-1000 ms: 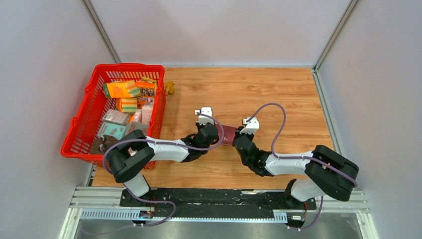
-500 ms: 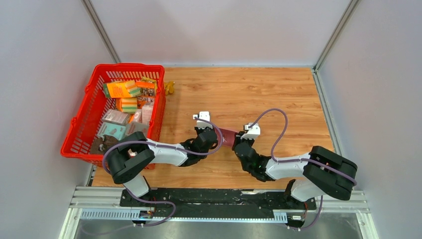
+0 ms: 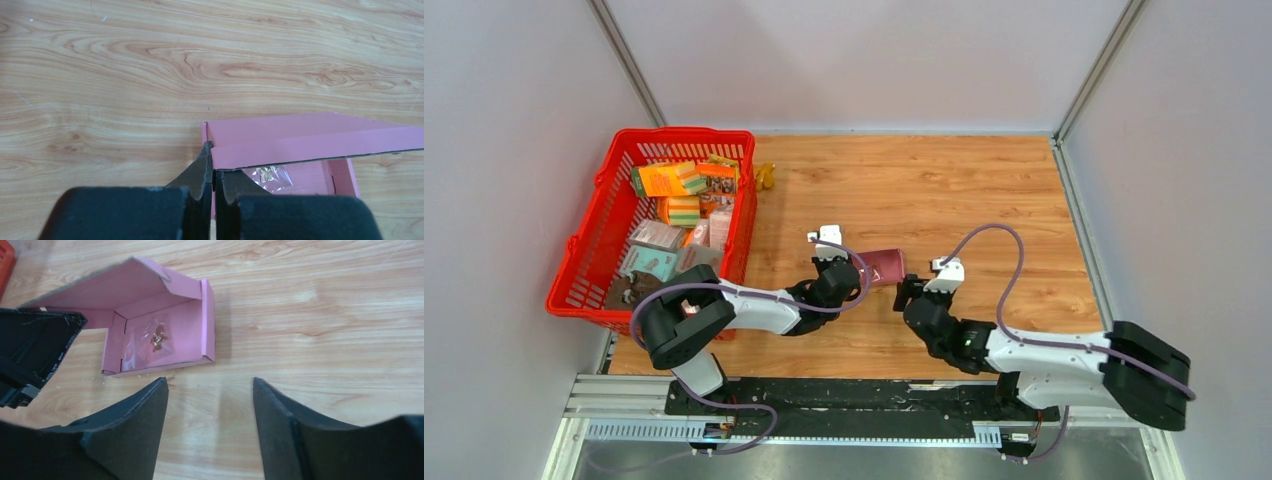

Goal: Fold the paper box

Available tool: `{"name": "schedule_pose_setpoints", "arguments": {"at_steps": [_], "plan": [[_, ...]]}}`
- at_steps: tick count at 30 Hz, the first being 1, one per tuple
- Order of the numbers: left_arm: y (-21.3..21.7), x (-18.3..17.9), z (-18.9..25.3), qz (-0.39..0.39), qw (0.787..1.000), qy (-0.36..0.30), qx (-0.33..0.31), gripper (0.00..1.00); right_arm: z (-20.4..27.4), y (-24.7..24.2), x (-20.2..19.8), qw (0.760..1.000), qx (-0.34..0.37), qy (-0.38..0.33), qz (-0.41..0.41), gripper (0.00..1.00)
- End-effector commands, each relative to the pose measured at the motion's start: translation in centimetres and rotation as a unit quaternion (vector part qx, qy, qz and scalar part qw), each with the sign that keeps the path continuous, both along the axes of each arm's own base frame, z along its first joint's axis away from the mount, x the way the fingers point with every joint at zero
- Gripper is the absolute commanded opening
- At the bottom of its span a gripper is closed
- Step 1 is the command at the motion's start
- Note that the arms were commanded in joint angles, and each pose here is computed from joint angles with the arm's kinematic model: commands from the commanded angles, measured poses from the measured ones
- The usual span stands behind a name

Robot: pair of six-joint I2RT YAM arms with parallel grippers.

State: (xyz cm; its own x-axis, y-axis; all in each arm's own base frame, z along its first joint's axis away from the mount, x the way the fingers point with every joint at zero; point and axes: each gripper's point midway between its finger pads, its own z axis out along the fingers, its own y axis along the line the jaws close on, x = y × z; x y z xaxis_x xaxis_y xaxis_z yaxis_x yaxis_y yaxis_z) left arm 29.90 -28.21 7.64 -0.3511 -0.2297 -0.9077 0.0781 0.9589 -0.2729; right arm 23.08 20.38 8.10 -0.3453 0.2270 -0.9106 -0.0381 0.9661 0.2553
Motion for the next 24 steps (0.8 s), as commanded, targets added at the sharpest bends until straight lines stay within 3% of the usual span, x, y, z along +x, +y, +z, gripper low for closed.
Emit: {"name": "schedule_pose_setpoints", "arguments": {"at_steps": [1, 4, 6, 9, 12, 15, 18, 24], "plan": [[1.1, -1.3, -2.3, -0.007, 0.998, 0.027, 0.051, 0.0, 1.4, -2.4, -1.6, 0.999, 0.019, 0.042, -0.028, 0.7], [0.9, -1.4, -2.2, -0.009, 0.998, 0.024, 0.059, 0.0, 3.7, -1.7, -2.0, 0.994, 0.072, 0.077, 0.002, 0.78], [0.9, -1.4, -2.1, -0.006, 0.998, 0.023, 0.063, 0.0, 6.0, -1.2, -1.5, 0.983, 0.149, 0.107, 0.016, 0.85], [0.8, -1.5, -2.0, -0.006, 0.997, 0.023, 0.068, 0.0, 8.5, -0.6, -0.2, 0.945, 0.279, 0.17, 0.026, 0.86], [0.7, -1.4, -2.1, -0.006, 0.997, 0.024, 0.073, 0.0, 10.8, 0.4, 0.9, 0.917, 0.343, 0.204, 0.024, 0.88], [0.4, -1.4, -2.1, -0.007, 0.997, 0.022, 0.08, 0.0, 10.5, 1.4, 2.0, 0.906, 0.351, 0.238, 0.01, 0.88], [0.2, -1.5, -2.0, -0.006, 0.996, 0.021, 0.087, 0.0, 10.3, 3.6, 2.7, 0.879, 0.381, 0.286, 0.018, 0.86], [0.2, -1.5, -1.9, -0.003, 0.995, 0.019, 0.095, 0.0, 8.6, 5.5, 3.8, 0.83, 0.447, 0.332, -0.02, 0.75]]}}
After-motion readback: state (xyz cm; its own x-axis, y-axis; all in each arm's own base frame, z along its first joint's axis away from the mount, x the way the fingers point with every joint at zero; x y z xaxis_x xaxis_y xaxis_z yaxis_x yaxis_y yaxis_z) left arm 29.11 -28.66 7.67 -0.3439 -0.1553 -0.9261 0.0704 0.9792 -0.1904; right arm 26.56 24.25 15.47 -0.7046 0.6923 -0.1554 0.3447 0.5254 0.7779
